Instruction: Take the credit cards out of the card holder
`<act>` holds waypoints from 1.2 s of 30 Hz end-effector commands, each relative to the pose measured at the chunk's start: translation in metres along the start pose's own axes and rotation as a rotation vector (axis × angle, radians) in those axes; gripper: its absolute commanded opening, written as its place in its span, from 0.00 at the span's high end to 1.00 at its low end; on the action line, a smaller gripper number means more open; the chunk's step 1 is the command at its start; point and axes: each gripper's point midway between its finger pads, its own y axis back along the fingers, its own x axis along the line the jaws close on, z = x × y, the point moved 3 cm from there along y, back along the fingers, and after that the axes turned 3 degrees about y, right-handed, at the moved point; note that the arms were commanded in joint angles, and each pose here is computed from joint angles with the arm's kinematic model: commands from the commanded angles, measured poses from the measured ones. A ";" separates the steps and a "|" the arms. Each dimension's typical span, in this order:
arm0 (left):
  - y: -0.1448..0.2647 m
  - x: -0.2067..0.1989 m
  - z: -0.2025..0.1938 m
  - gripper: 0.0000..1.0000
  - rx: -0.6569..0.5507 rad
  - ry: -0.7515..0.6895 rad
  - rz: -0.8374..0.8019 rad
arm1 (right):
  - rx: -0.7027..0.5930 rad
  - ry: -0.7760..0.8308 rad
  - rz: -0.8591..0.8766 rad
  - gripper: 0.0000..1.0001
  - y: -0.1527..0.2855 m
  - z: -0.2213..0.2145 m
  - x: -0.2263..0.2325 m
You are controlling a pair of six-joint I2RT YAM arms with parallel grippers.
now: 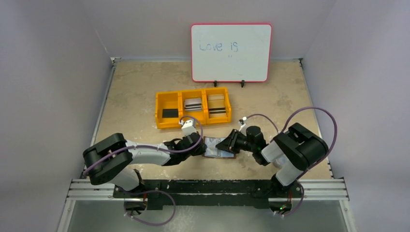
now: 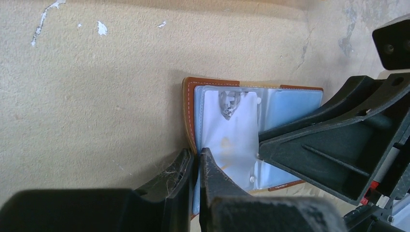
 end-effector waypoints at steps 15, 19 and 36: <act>0.003 -0.005 -0.018 0.94 0.058 -0.002 -0.045 | -0.037 -0.018 0.001 0.85 -0.002 0.006 0.006; 0.002 -0.005 -0.020 1.00 0.066 -0.010 -0.046 | -0.027 -0.025 -0.064 0.77 -0.003 0.003 -0.005; 0.005 0.002 -0.011 1.00 0.012 -0.014 0.009 | -0.040 0.034 0.046 1.00 0.001 0.006 0.014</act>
